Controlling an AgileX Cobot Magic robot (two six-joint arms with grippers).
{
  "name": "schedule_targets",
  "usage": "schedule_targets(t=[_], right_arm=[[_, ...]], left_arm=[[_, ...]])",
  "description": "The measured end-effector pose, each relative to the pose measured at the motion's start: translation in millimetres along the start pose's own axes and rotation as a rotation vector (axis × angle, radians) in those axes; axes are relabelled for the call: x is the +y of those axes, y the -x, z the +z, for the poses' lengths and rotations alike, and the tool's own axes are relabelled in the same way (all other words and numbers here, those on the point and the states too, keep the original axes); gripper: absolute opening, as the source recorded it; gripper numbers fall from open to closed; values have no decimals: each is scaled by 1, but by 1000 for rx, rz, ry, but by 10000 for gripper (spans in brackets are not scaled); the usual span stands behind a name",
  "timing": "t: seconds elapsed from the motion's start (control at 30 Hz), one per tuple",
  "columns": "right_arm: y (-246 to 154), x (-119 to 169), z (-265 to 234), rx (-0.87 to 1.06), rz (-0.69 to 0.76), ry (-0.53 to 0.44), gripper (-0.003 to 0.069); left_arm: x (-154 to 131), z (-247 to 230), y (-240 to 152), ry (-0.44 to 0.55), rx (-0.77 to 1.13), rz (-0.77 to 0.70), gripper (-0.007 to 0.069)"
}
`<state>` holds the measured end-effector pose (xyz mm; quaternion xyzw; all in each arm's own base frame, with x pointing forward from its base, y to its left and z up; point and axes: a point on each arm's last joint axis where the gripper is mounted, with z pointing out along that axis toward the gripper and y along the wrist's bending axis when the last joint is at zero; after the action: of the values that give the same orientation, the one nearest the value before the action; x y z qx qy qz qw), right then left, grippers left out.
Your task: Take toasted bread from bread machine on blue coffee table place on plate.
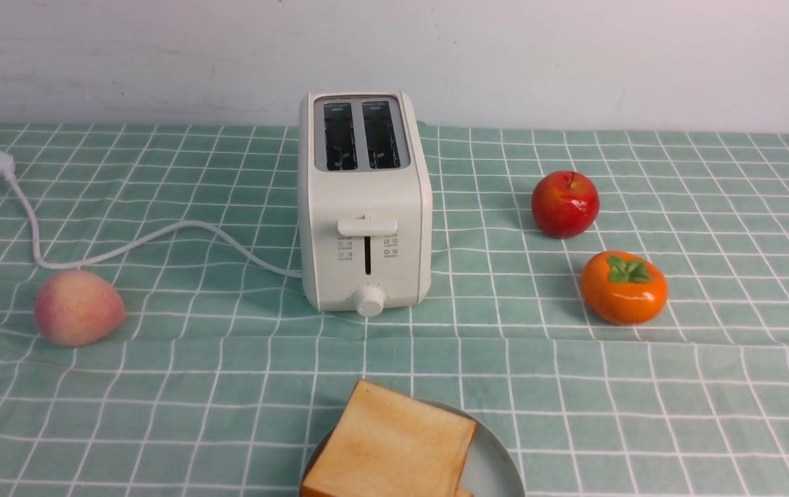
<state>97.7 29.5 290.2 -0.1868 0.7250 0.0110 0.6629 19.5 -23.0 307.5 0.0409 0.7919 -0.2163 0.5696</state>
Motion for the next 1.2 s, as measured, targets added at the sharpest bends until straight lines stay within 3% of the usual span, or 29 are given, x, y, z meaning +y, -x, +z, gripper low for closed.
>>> schedule_targets(t=[0.1, 0.2, 0.43, 0.73, 0.93, 1.2], right_arm=[[1, 0, 0, -9, -26, 1, 0], [1, 0, 0, -12, -39, -1, 2], [1, 0, 0, -19, -62, -1, 4], [2, 0, 0, -21, -73, -2, 12], [2, 0, 0, -21, -74, -2, 20], [2, 0, 0, -21, -75, -2, 30]], left_arm=[[19, 15, -26, 121, -107, 15, -14], [33, 29, -51, 181, -152, 4, -14], [61, 58, -114, 272, 1, -48, -14], [64, 58, -115, 297, -12, -74, -13], [73, 55, -111, 401, -76, -162, -11], [77, 53, -109, 437, -123, -248, -4]])
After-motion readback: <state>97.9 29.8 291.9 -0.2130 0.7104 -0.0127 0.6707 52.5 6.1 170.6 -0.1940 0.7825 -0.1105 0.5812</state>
